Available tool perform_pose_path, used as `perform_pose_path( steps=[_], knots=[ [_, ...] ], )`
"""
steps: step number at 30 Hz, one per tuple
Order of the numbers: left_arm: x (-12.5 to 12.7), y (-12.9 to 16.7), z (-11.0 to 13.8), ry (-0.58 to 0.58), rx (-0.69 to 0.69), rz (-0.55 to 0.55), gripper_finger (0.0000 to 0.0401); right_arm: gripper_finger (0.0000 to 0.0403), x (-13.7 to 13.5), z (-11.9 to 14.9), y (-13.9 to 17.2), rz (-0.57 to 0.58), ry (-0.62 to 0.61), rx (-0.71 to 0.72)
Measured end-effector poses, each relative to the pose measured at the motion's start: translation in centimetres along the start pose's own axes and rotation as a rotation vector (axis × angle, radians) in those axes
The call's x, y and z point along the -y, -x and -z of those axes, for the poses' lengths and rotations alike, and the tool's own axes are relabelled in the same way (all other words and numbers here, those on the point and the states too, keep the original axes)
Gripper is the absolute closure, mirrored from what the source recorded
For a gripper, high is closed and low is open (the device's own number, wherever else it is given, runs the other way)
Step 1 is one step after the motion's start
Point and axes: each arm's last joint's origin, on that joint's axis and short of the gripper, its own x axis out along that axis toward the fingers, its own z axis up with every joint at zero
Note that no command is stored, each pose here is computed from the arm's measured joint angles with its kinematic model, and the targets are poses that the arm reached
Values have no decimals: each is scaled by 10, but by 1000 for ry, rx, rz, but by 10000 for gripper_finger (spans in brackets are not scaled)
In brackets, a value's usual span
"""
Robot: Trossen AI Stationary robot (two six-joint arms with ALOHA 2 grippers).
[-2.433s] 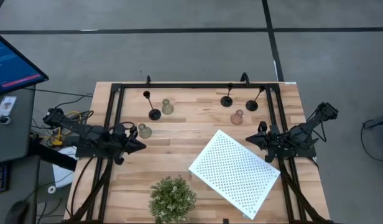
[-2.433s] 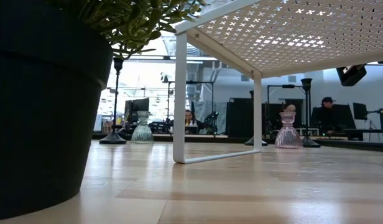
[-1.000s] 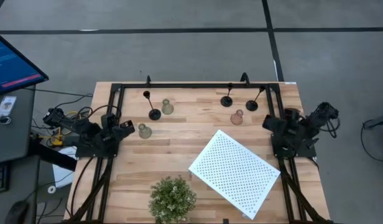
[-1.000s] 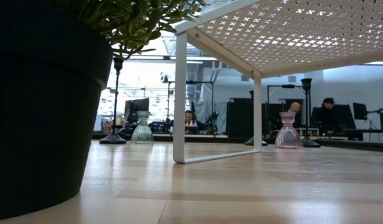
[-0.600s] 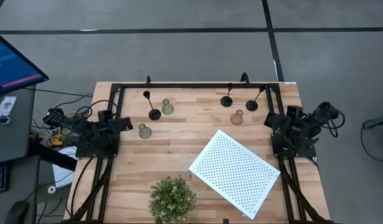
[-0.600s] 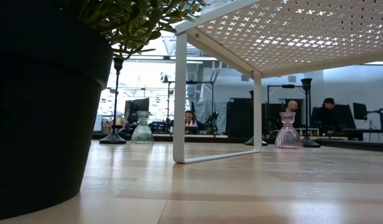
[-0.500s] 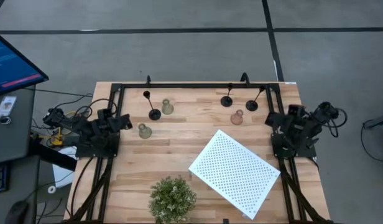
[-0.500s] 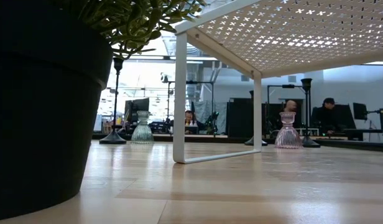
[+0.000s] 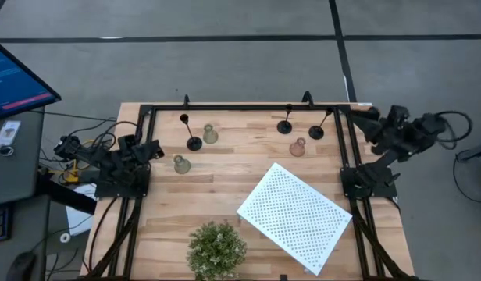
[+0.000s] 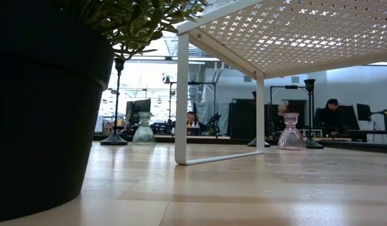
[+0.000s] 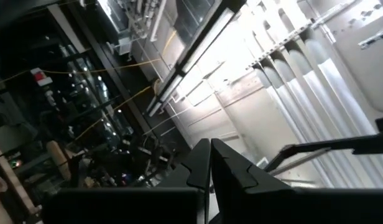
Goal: Pick & Place candle stick holders
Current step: Put the pink glass candle holder on the shelf
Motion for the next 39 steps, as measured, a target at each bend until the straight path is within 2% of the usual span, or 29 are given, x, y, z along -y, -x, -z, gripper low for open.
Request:
perform_pose_path(
  steps=[4,7,12,16,19,22,25,28,30,35,38,39],
  knots=[
    [2,0,-1,13,-2,35,384,149,-15,-23,-12,198,260,-67],
    [3,0,-3,25,12,46,373,137,-25,-42,-18,299,361,-93],
    [11,-5,-12,37,89,-6,354,135,-34,-63,-23,332,394,-102],
    [32,-17,-27,9,154,-8,356,135,-35,-62,-24,325,450,-126],
    [56,-35,-38,-89,181,0,372,135,-33,-57,-23,322,501,-150],
    [83,-60,-46,-235,190,-4,393,135,-32,-54,-22,317,536,-168],
    [111,-88,-50,-379,183,-35,396,135,-32,-53,-22,300,553,-179],
    [134,-115,-55,-505,183,-176,395,135,-30,-53,-21,289,556,-181],
    [147,-131,-59,-612,186,-344,395,135,-30,-54,-21,290,553,-179],
    [168,-159,-62,-971,94,-840,380,135,-26,-56,-18,278,522,-174],
    [174,-171,-56,-1152,-5,-992,351,135,-23,-58,-16,259,509,-173],
    [175,-174,-53,-1188,-27,-1007,339,135,-23,-58,-16,256,507,-174]
  ],
)
